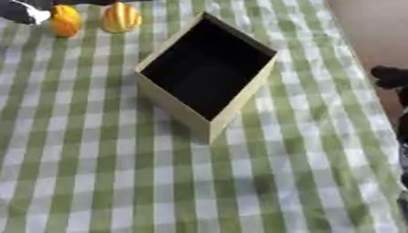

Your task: Pick up objects on the table and place them in the box.

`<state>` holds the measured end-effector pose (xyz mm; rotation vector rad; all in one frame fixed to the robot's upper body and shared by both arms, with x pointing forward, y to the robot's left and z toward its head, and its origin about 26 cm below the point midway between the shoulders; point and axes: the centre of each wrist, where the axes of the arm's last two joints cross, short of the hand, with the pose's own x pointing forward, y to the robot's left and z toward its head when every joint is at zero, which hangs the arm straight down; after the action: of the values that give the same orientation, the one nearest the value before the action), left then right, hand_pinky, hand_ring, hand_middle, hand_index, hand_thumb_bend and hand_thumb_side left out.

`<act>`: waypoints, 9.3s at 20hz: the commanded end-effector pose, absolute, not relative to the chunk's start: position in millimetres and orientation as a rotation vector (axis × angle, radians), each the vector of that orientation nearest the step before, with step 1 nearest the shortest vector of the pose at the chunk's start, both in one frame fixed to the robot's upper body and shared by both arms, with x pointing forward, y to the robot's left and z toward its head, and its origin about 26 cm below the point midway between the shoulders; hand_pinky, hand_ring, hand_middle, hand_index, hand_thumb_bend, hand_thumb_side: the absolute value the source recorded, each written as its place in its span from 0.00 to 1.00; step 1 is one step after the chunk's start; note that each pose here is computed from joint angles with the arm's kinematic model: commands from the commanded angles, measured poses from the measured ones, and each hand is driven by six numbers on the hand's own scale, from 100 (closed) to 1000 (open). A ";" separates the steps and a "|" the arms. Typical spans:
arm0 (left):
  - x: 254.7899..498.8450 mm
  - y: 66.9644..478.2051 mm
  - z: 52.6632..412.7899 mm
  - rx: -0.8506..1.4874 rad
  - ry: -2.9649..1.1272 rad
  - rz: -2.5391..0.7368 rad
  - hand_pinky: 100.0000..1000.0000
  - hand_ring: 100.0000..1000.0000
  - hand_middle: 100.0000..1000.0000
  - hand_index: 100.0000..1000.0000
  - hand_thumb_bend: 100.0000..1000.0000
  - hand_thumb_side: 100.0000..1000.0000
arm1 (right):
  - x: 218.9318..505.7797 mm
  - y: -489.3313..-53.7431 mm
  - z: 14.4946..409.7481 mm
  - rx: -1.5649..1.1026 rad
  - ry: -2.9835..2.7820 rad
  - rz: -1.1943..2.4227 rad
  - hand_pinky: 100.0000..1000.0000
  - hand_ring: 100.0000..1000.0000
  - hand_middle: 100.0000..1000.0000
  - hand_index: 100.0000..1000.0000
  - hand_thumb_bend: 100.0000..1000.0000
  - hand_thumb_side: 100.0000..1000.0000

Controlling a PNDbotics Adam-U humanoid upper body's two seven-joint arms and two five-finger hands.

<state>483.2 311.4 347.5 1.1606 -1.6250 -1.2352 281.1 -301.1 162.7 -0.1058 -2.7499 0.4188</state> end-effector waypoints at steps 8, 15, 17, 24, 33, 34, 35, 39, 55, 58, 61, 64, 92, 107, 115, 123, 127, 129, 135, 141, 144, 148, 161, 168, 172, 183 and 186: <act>480.6 316.5 370.9 1.387 -1.568 -1.060 0.78 0.83 0.80 0.91 0.33 0.00 | 283.6 -295.6 172.2 -0.099 -2.771 0.470 0.85 0.75 0.58 0.75 0.00 0.49; 481.5 319.9 374.0 1.438 -1.545 -0.986 0.78 0.83 0.80 0.91 0.32 0.00 | 286.2 -290.6 175.7 -0.087 -2.782 0.481 0.85 0.75 0.57 0.75 0.00 0.49; 481.3 321.2 374.8 1.447 -1.538 -0.979 0.78 0.83 0.80 0.91 0.34 0.00 | 286.6 -289.4 175.8 -0.086 -2.782 0.481 0.85 0.75 0.57 0.75 0.00 0.49; 481.6 321.4 377.6 1.443 -1.452 -1.008 0.76 0.82 0.79 0.90 0.38 0.00 | 286.8 -286.9 174.4 -0.090 -2.771 0.477 0.85 0.75 0.57 0.75 0.00 0.49; 484.0 325.0 370.2 1.436 -1.349 -1.008 0.75 0.82 0.79 0.90 0.41 0.00 | 286.8 -285.8 173.8 -0.088 -2.767 0.466 0.85 0.75 0.57 0.75 0.00 0.50; 483.9 325.2 370.4 1.439 -1.344 -1.006 0.75 0.82 0.78 0.90 0.41 0.00 | 286.8 -285.6 173.6 -0.088 -2.765 0.464 0.85 0.75 0.57 0.75 0.00 0.50; 483.9 325.3 370.5 1.442 -1.336 -1.005 0.75 0.82 0.78 0.90 0.42 0.00 | 286.9 -285.5 173.6 -0.088 -2.764 0.462 0.85 0.75 0.57 0.75 0.00 0.50; 484.0 324.5 370.8 1.451 -1.321 -0.995 0.74 0.81 0.77 0.88 0.35 0.00 | 287.0 -284.8 173.5 -0.086 -2.760 0.460 0.85 0.75 0.57 0.75 0.00 0.50; 479.1 313.6 376.1 1.459 -1.397 -1.050 0.59 0.64 0.56 0.73 0.00 0.00 | 285.5 -286.6 170.6 -0.092 -2.740 0.433 0.86 0.75 0.57 0.75 0.00 0.50; 471.7 305.6 383.1 1.479 -1.444 -1.118 0.59 0.64 0.56 0.74 0.03 0.00 | 284.7 -288.2 169.5 -0.094 -2.736 0.427 0.85 0.75 0.57 0.75 0.00 0.50; 459.7 296.8 389.7 1.490 -1.508 -1.204 0.59 0.64 0.56 0.74 0.04 0.00 | 283.7 -290.3 168.4 -0.094 -2.731 0.422 0.85 0.75 0.57 0.75 0.00 0.50; 444.4 287.3 392.8 1.491 -1.569 -1.285 0.59 0.64 0.57 0.74 0.04 0.00 | 282.8 -292.7 167.7 -0.094 -2.728 0.416 0.85 0.75 0.57 0.75 0.00 0.50; 288.0 131.3 319.3 0.770 -2.198 -1.958 0.58 0.59 0.54 0.72 0.00 0.00 | 278.8 -305.0 165.5 -0.113 -2.737 0.317 0.85 0.75 0.58 0.76 0.00 0.50; 302.0 116.5 338.5 0.839 -2.341 -1.666 0.59 0.57 0.53 0.72 0.00 0.00 | 278.8 -301.6 163.2 -0.103 -2.718 0.312 0.85 0.75 0.58 0.76 0.00 0.50; 346.0 102.3 340.6 0.648 -2.238 -1.763 0.60 0.57 0.53 0.73 0.00 0.00 | 279.2 -300.9 163.6 -0.098 -2.712 0.304 0.85 0.75 0.58 0.76 0.00 0.50; 382.1 88.4 315.2 0.645 -2.109 -1.806 0.60 0.59 0.54 0.74 0.00 0.00 | 280.3 -298.4 164.3 -0.091 -2.713 0.298 0.85 0.75 0.58 0.75 0.00 0.50; 398.8 89.2 301.8 0.742 -2.022 -1.803 0.62 0.62 0.57 0.77 0.00 0.00 | 280.5 -297.8 164.3 -0.087 -2.716 0.299 0.85 0.75 0.58 0.75 0.00 0.50; 404.4 89.7 297.0 0.777 -1.993 -1.806 0.67 0.68 0.64 0.83 0.00 0.00 | 280.4 -297.3 163.8 -0.086 -2.713 0.298 0.85 0.75 0.58 0.75 0.00 0.50; 408.4 90.8 294.3 0.828 -1.968 -1.857 0.74 0.79 0.76 0.90 0.20 0.21 | 280.6 -296.1 163.5 -0.083 -2.709 0.291 0.85 0.75 0.58 0.75 0.00 0.51; 408.2 93.4 297.4 0.855 -1.971 -1.858 0.75 0.81 0.78 0.92 0.31 0.46 | 280.7 -295.2 163.1 -0.077 -2.704 0.295 0.85 0.75 0.58 0.75 0.00 0.51; 407.6 93.8 299.2 0.851 -1.982 -1.840 0.76 0.82 0.79 0.93 0.32 0.48 | 280.5 -295.3 162.7 -0.077 -2.702 0.295 0.85 0.75 0.58 0.75 0.00 0.50; 406.2 93.7 300.7 0.836 -1.990 -1.839 0.77 0.83 0.80 0.94 0.40 0.56 | 280.3 -295.1 162.0 -0.077 -2.698 0.296 0.85 0.75 0.58 0.75 0.00 0.50; 398.7 94.8 312.6 0.816 -2.049 -1.808 0.78 0.85 0.80 0.94 0.47 0.71 | 280.2 -295.1 161.9 -0.069 -2.695 0.290 0.85 0.75 0.58 0.75 0.00 0.51; 391.9 99.8 333.4 0.699 -2.099 -1.726 0.77 0.83 0.79 0.93 0.34 0.76 | 280.4 -295.6 162.7 -0.068 -2.698 0.290 0.85 0.75 0.58 0.75 0.00 0.51; 385.1 105.7 348.8 0.688 -2.123 -1.711 0.77 0.82 0.78 0.93 0.31 0.74 | 280.4 -295.8 163.0 -0.067 -2.697 0.294 0.85 0.75 0.58 0.75 0.00 0.51; 408.2 178.3 379.0 1.073 -2.021 -1.378 0.77 0.83 0.79 0.89 0.34 0.60 | 279.7 -299.4 164.0 -0.091 -2.709 0.316 0.85 0.75 0.58 0.75 0.00 0.50; 422.8 196.6 375.0 1.161 -1.951 -1.326 0.77 0.84 0.79 0.89 0.36 0.58 | 279.9 -300.4 165.2 -0.099 -2.722 0.320 0.85 0.75 0.58 0.75 0.00 0.50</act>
<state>422.7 183.0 359.5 1.0733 -1.9532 -1.3713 281.0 -296.0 158.0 -0.0735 -2.7005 0.2861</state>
